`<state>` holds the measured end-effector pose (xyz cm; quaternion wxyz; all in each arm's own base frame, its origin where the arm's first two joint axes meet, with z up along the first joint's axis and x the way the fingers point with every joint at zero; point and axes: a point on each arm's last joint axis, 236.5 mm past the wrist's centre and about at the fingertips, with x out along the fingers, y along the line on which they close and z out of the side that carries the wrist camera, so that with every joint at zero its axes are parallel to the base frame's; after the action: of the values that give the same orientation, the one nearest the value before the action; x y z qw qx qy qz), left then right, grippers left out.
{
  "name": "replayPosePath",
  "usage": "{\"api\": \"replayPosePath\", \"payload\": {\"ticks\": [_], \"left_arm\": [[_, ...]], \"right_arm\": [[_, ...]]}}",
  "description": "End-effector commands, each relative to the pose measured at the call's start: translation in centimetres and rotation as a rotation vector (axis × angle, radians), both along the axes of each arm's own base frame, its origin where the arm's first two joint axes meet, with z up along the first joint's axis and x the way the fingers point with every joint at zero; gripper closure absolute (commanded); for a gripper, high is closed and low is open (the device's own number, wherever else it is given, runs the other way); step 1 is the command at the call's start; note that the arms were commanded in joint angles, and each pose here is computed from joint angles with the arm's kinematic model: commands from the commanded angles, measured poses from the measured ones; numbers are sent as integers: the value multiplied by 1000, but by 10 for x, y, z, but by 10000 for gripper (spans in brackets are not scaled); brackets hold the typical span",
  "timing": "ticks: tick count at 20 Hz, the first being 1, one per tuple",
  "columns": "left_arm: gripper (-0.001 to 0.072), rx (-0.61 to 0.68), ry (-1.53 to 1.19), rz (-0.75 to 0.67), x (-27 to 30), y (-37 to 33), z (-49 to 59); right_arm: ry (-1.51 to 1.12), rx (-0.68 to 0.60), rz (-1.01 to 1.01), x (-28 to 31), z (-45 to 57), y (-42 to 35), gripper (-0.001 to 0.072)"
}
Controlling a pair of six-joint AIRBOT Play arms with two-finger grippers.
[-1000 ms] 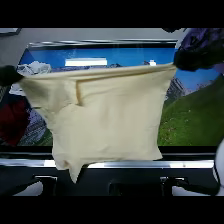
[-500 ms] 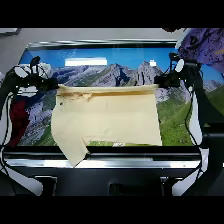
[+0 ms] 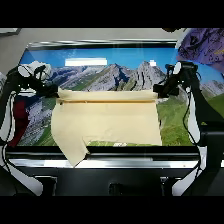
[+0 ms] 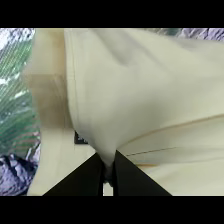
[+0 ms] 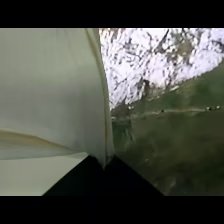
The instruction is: Fold the clothes and pants, and hang the long-sleeved shirts on hangers.
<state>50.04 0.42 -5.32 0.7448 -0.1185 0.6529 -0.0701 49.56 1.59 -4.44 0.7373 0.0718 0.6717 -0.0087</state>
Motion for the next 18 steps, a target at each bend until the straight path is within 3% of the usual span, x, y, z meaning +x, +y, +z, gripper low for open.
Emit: {"api": "replayPosePath", "payload": {"ticks": [1, 16, 17, 18], "left_arm": [[688, 10, 177, 11, -39, 3, -5], [684, 28, 327, 11, -64, -1, -24], [681, 28, 325, 10, -63, -2, -27], [634, 30, 312, 13, -60, -3, -29]], "right_arm": [[162, 10, 11, -36, -7, 3, 689], [348, 68, 0, -73, -36, 16, 684], [358, 72, 0, -74, -39, 17, 660], [366, 73, 0, -75, -42, 17, 562]]}}
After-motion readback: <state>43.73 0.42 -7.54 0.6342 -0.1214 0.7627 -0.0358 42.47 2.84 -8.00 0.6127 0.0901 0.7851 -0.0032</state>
